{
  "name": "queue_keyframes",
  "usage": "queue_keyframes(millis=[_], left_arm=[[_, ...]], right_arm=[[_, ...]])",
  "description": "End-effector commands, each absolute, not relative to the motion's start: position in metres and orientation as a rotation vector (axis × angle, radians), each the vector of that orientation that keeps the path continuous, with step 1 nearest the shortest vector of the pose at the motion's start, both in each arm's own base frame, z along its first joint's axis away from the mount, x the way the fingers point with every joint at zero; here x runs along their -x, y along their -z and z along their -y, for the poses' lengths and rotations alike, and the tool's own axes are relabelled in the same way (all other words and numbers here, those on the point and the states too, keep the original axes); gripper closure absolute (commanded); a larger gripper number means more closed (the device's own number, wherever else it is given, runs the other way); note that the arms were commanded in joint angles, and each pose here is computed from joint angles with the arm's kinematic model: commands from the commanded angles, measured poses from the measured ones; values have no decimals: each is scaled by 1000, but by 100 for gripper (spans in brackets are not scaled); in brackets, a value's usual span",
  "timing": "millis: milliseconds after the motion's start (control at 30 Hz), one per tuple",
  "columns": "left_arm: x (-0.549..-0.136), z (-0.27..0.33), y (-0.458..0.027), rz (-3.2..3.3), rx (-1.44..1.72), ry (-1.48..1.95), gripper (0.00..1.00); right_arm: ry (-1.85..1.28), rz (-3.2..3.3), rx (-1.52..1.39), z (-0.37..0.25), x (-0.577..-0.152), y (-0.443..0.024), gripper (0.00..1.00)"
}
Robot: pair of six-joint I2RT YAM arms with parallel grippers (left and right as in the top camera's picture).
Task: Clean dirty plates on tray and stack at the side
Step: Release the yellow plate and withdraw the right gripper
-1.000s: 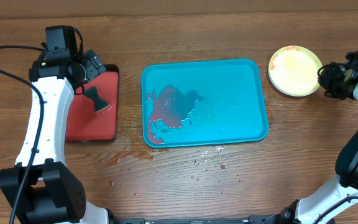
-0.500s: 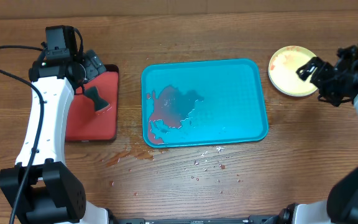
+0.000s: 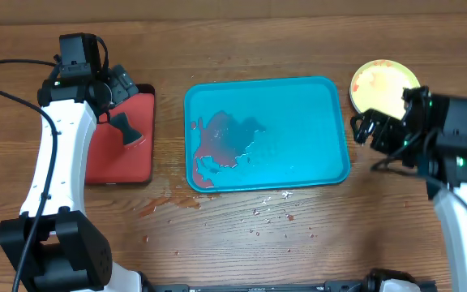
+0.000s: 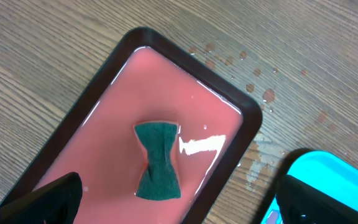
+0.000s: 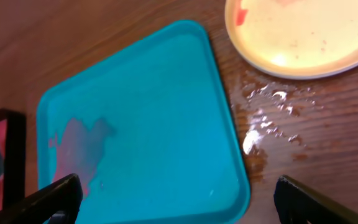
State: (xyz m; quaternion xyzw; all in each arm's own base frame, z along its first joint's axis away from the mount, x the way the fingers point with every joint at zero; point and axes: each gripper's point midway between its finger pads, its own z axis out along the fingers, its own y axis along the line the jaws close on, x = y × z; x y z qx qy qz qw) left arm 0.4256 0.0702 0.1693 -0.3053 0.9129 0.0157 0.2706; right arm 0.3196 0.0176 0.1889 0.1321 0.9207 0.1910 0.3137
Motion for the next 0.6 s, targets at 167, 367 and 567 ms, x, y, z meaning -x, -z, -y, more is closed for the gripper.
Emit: queue_keyframes(millis=[167, 367, 567], left_arm=[[-428, -71, -168, -2460, 828, -38, 0], [-428, -71, -168, -2460, 828, -38, 0], [-428, -71, -168, -2460, 828, -38, 0]], right_arm=[[-550, -2365, -243, -42, -283, -199, 0], [-552, -2393, -253, -43, -270, -197, 0], [-537, -2353, -210, -44, -262, -209, 0]])
